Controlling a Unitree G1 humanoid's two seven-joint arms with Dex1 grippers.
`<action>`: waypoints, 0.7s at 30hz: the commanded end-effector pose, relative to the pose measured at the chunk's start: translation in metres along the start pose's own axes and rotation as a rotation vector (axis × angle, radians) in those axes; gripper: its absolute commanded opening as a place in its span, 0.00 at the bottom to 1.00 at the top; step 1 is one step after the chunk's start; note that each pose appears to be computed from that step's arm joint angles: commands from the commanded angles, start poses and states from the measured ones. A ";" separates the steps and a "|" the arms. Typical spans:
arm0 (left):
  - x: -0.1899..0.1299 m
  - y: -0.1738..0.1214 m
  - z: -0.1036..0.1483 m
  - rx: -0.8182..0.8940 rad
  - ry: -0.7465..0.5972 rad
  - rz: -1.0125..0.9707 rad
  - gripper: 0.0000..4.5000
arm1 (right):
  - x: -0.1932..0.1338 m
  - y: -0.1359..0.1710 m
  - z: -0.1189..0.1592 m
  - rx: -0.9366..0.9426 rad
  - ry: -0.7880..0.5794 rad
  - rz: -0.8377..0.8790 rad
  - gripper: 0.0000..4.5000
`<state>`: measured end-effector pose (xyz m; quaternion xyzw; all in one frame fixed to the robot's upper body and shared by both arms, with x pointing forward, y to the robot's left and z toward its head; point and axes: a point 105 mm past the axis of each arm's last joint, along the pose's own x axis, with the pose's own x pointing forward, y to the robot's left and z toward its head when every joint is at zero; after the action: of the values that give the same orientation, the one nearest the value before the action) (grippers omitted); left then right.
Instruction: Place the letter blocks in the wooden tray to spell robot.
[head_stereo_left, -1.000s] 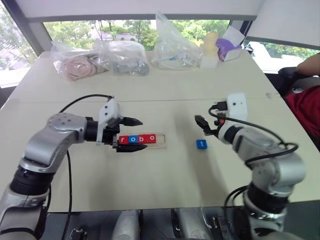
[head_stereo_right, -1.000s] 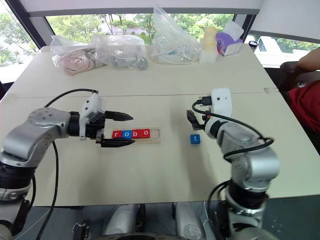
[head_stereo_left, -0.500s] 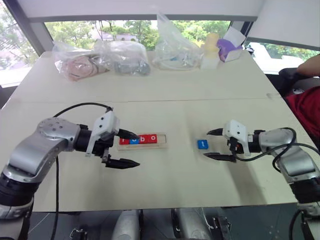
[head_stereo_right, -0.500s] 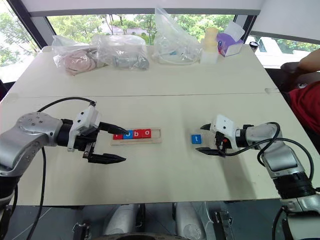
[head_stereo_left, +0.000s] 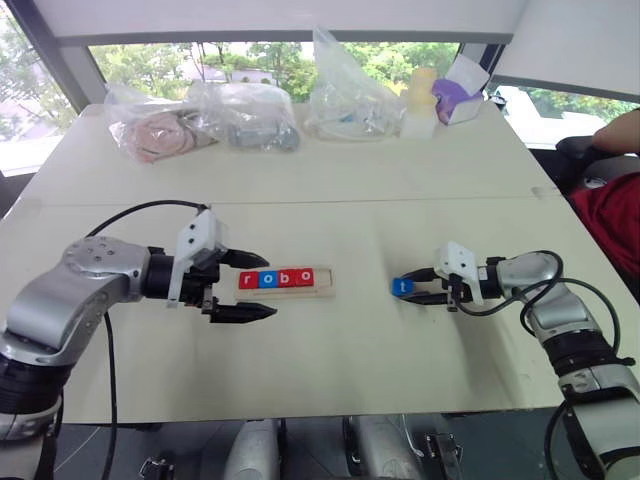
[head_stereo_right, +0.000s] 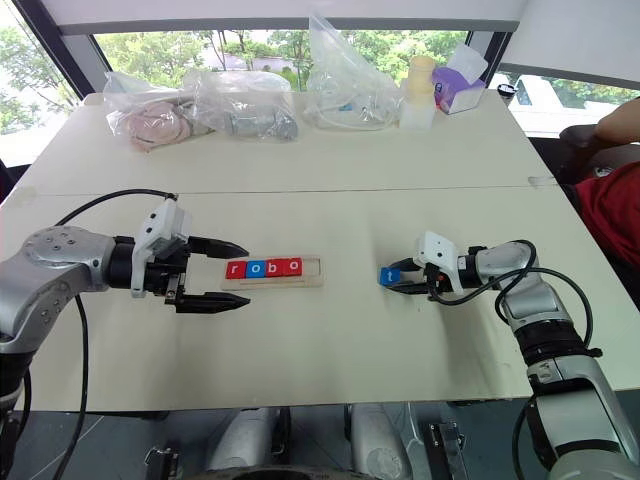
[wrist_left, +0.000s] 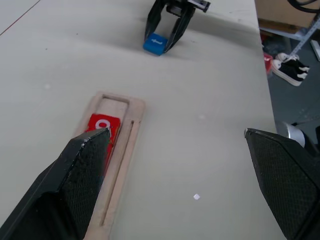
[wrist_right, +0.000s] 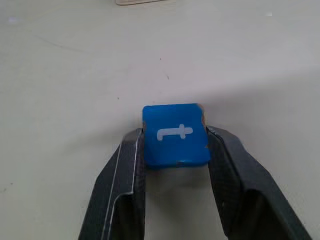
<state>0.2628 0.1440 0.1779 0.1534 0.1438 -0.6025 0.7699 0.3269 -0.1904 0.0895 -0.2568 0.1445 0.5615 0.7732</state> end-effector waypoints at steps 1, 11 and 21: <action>-0.015 0.007 0.006 0.044 0.010 0.064 1.00 | 0.006 -0.004 0.030 0.009 -0.096 -0.011 0.26; -0.026 0.007 -0.006 0.054 0.082 0.092 1.00 | 0.063 0.008 0.086 -0.076 -0.074 0.151 0.26; -0.015 -0.001 -0.008 0.037 0.052 0.089 1.00 | 0.090 -0.010 0.090 -0.140 -0.037 0.077 0.26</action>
<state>0.2594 0.1634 0.1687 0.1813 0.1623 -0.5655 0.7880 0.3574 -0.0752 0.1110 -0.2875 0.1191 0.6039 0.7338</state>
